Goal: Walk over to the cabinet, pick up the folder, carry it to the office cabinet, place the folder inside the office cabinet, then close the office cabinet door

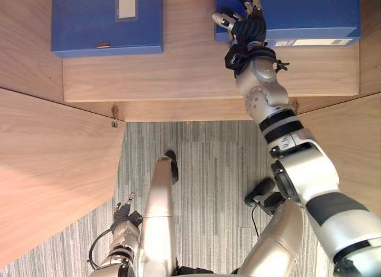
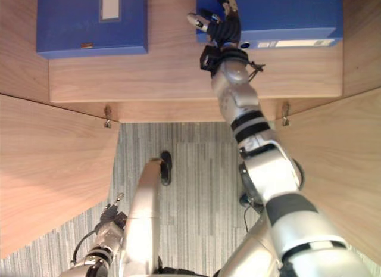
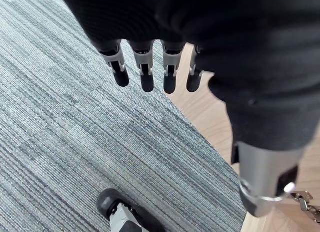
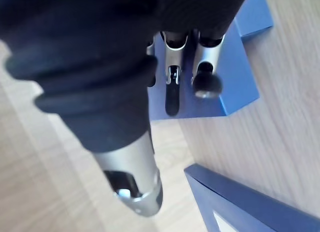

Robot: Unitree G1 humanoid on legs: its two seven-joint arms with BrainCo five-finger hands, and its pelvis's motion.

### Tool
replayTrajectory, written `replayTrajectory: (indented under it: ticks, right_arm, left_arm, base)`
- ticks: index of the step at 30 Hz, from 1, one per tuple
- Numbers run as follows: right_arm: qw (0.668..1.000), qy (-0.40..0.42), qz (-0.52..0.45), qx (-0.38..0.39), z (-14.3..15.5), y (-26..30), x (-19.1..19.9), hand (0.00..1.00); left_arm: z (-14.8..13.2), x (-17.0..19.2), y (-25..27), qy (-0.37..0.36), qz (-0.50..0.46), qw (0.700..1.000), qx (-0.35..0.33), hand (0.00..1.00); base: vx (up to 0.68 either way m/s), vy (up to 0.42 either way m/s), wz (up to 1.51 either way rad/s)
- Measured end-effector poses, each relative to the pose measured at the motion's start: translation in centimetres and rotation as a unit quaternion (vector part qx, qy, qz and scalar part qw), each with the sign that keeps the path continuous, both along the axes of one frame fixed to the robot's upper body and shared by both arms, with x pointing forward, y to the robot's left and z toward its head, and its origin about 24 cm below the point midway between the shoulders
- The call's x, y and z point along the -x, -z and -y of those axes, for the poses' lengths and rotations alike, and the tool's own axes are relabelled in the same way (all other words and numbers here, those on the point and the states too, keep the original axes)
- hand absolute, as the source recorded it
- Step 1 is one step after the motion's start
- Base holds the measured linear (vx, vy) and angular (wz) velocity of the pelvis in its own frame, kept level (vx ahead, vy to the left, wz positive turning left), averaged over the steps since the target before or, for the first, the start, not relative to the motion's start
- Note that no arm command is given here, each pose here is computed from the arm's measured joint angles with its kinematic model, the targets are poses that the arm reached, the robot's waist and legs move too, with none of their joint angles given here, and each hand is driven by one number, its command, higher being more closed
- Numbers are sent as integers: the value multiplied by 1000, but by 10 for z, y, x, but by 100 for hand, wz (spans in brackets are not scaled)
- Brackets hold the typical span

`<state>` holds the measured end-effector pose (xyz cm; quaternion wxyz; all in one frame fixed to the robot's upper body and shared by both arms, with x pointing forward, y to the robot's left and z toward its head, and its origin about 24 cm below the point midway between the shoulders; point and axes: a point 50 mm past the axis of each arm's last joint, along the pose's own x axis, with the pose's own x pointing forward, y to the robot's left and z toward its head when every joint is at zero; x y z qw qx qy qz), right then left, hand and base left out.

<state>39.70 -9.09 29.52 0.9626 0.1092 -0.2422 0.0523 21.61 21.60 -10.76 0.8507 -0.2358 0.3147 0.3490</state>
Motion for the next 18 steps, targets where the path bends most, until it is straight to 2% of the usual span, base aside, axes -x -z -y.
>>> replayTrajectory:
  ticks: [3, 5, 13, 15, 18]
  right_arm:
    - [998, -9, 50, 34, -15, 7, 20, 0]
    - [998, 3, 51, 39, -15, 14, 22, 0]
    - [983, 155, 92, -22, 29, 13, 39, 0]
    - [979, 174, 104, -36, 31, 10, 45, 0]
    - [973, 200, 117, -18, 23, 15, 55, 0]
  left_arm:
    - [-3, -3, -2, -15, 6, 1000, 6, 0]
    - [-2, -6, -4, -16, 11, 1000, 6, 0]
    - [-6, -9, -8, -33, 5, 999, -7, 0]
    - [-8, -9, -8, -39, 3, 999, -11, 0]
    - [-11, -11, -12, -51, 11, 999, -13, 0]
  base:
    - [72, 1, -6]
    - [67, 0, -7]
    - [31, -4, -8]
    - [46, -3, -5]
    - [48, 0, -8]
